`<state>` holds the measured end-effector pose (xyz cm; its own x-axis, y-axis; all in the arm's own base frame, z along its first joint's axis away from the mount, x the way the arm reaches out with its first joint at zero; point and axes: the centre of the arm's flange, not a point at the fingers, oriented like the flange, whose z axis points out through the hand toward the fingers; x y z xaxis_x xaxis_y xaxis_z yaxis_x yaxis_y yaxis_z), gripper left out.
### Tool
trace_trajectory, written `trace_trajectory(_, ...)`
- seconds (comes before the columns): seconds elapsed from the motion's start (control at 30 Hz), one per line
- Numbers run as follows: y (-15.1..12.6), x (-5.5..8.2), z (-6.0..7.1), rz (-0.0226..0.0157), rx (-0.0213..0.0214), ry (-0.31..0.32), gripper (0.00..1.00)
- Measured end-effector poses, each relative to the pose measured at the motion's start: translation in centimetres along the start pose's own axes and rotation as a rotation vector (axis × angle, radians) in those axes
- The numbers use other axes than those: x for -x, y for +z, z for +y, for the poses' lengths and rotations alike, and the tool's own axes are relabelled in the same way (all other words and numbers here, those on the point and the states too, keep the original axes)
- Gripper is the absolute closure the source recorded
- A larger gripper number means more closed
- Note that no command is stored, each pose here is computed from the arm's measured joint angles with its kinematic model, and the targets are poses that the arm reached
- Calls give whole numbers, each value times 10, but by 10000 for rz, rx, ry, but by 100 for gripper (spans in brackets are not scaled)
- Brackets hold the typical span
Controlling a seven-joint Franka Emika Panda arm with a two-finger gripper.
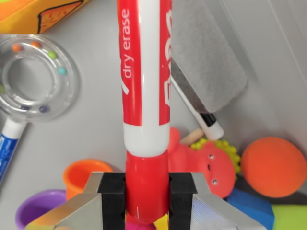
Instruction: Pick an object from the bin
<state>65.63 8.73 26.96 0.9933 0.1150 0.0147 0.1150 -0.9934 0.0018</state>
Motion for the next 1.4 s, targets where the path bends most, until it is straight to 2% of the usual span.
trace_trajectory(0.3, -36, 1, 1, -43, 11, 8, 100)
trace_trajectory(0.43, -50, 1, 1, -78, 8, 11, 100)
trace_trajectory(0.67, -72, 2, 2, -90, 13, 6, 100)
trace_trajectory(0.73, -77, 2, 2, -107, 16, 6, 100)
trace_trajectory(0.87, -85, 2, 2, -131, 17, 9, 100)
trace_trajectory(1.1, -98, 2, 2, -129, 27, 10, 100)
trace_trajectory(1.4, -100, 2, 2, -160, 27, 10, 100)
